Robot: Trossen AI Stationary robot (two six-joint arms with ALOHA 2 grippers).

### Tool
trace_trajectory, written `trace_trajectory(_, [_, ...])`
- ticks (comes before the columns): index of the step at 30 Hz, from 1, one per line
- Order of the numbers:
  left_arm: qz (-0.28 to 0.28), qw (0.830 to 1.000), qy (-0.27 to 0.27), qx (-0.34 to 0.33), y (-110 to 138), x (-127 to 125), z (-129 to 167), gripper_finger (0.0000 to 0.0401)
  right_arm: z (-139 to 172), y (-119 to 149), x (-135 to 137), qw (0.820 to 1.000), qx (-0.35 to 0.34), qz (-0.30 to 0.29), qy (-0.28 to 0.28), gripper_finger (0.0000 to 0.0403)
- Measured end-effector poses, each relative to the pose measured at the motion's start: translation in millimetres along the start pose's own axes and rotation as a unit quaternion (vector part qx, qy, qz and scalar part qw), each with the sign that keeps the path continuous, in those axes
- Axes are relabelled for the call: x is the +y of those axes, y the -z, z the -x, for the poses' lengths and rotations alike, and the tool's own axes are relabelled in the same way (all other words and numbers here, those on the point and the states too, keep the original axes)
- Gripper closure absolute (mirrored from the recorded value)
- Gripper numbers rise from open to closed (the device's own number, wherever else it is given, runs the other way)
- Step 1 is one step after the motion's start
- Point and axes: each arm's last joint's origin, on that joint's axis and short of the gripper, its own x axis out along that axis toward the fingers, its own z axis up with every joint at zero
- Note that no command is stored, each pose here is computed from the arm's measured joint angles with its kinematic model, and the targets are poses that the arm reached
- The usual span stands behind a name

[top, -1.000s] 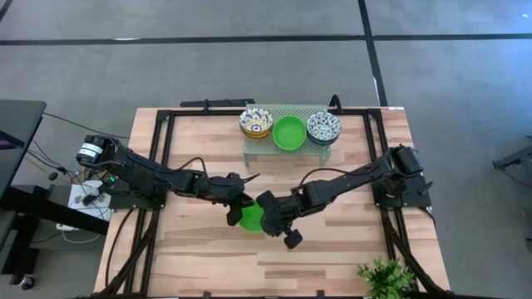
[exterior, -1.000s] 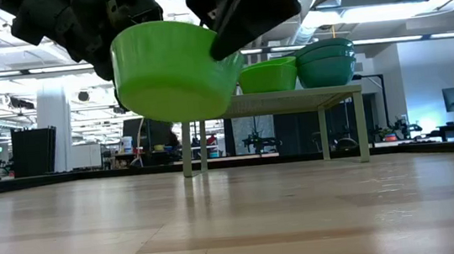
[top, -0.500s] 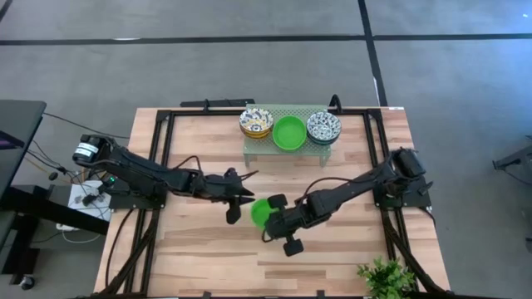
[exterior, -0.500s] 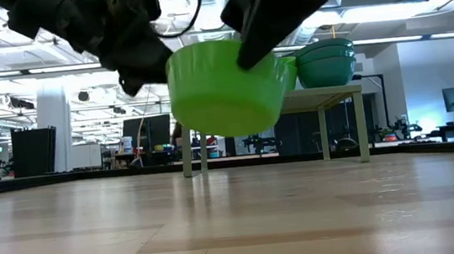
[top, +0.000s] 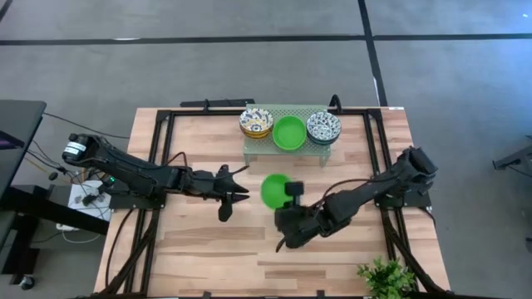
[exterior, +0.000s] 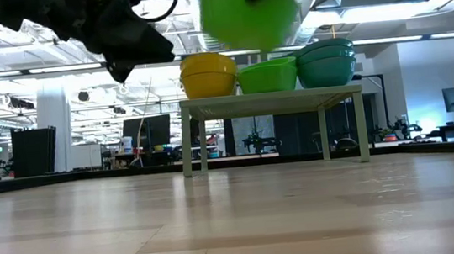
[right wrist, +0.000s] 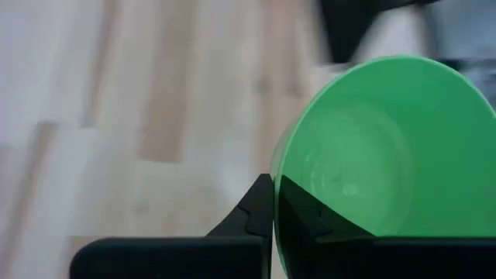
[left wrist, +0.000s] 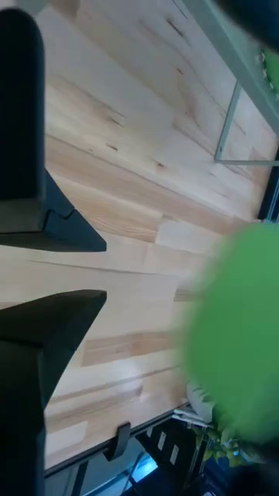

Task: Pick & Place Mini bowls
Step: Stack the green bowl on the green bowl on the shelf

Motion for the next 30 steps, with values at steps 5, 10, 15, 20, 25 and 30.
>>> trace_trajectory(5, [-0.001,1.0,-0.001,0.005,4,1,-1,0.0311,31,-16,-35,0.992,-0.013,0.032,0.122,0.0401])
trace_trajectory(10, [-0.001,1.0,-0.001,0.004,4,1,-2,0.0311,28,-14,-82,0.984,0.024,0.009,0.177,0.0401])
trace_trajectory(15, [0.001,1.0,-0.001,0.004,4,1,-2,0.0311,7,-7,-122,0.977,0.073,-0.026,0.2,0.0402])
trace_trajectory(20, [-0.001,1.0,-0.004,0.014,11,3,-1,0.0311,-9,-1,-150,0.98,0.1,-0.065,0.16,0.0402])
trace_trajectory(25, [0.01,0.999,-0.009,0.029,21,7,-1,0.0311,-15,4,-167,0.975,0.112,-0.08,0.175,0.0402])
trace_trajectory(30, [0.01,0.999,-0.009,0.029,23,7,-1,0.0311,-23,9,-176,0.978,0.122,-0.092,0.14,0.0403])
